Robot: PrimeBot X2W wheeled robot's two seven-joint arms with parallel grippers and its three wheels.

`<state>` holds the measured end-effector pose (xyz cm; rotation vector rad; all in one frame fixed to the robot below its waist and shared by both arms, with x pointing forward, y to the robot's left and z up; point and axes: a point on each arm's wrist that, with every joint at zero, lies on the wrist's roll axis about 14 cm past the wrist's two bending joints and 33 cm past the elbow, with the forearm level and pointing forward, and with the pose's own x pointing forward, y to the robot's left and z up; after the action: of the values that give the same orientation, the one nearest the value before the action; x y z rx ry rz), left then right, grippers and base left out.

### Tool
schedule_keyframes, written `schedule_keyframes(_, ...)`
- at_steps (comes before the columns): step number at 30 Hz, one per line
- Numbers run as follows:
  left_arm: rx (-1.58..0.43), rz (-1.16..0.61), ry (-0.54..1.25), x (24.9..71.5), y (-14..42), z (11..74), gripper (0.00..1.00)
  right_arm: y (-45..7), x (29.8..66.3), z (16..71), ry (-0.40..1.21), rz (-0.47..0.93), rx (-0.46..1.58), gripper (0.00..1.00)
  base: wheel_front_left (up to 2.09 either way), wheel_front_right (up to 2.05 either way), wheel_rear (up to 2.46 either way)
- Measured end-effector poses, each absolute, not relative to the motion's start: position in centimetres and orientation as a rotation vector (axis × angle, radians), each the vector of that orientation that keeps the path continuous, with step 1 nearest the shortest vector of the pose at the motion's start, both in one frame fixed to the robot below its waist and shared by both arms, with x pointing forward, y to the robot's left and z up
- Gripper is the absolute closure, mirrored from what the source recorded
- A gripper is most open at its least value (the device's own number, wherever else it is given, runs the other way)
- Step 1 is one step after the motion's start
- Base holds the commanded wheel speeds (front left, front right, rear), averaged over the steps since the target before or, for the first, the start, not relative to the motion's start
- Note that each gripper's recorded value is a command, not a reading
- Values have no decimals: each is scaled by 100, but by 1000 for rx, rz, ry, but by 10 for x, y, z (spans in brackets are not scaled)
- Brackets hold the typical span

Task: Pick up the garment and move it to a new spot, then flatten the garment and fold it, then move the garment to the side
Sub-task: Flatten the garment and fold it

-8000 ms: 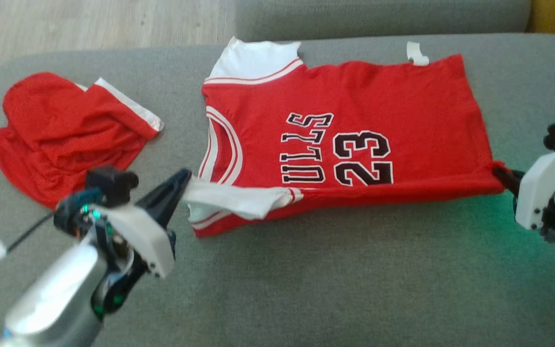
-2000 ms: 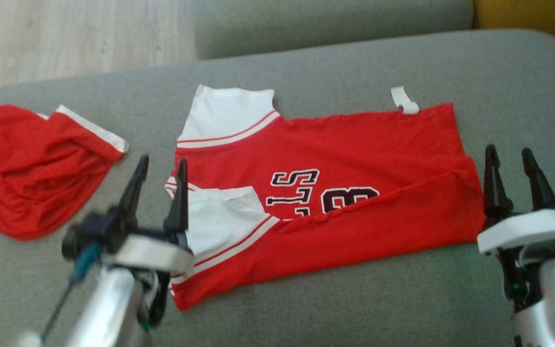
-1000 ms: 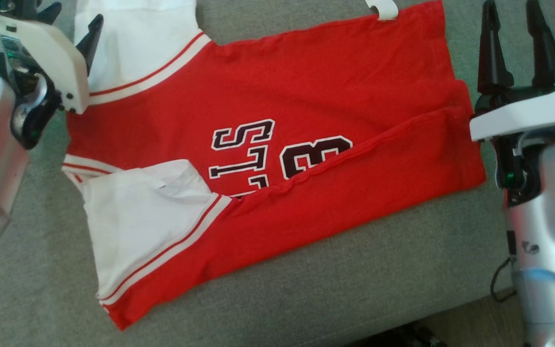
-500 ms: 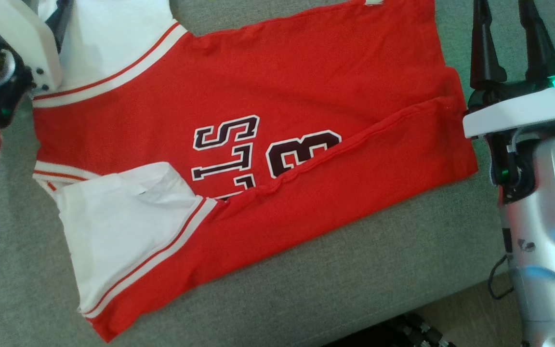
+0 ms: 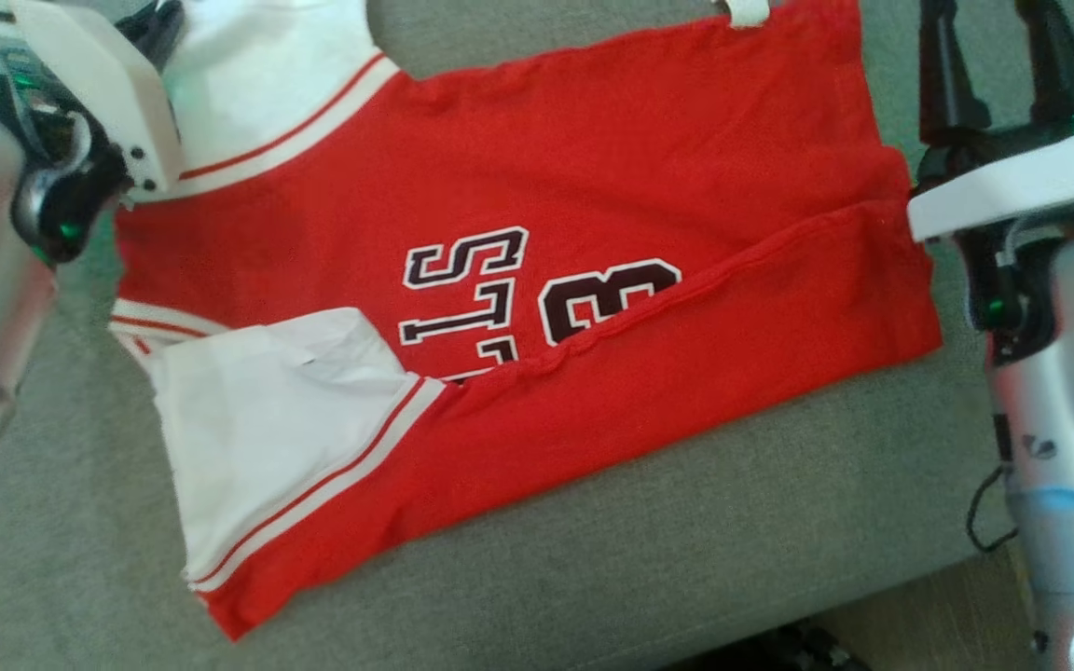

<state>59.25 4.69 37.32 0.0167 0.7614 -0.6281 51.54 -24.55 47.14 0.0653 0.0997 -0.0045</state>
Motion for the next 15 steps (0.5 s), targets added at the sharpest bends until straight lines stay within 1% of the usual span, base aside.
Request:
schedule_keyframes(5,-1,-639,544,598,44,422,100,-243,518,473,132,17,48,0,0,0,0)
schedule_keyframes(9,-11,-660,406,590,41,460,100,-238,518,468,186,51,15,0,0,0,0)
schedule_keyframes(11,-13,-664,366,581,43,472,100,-235,518,466,211,75,-15,0,0,0,0)
schedule_keyframes(14,-32,-666,346,561,49,479,100,-223,519,461,254,124,-63,0,0,0,0)
schedule_keyframes(15,-32,-666,346,561,49,479,100,-223,519,461,254,124,-63,0,0,0,0)
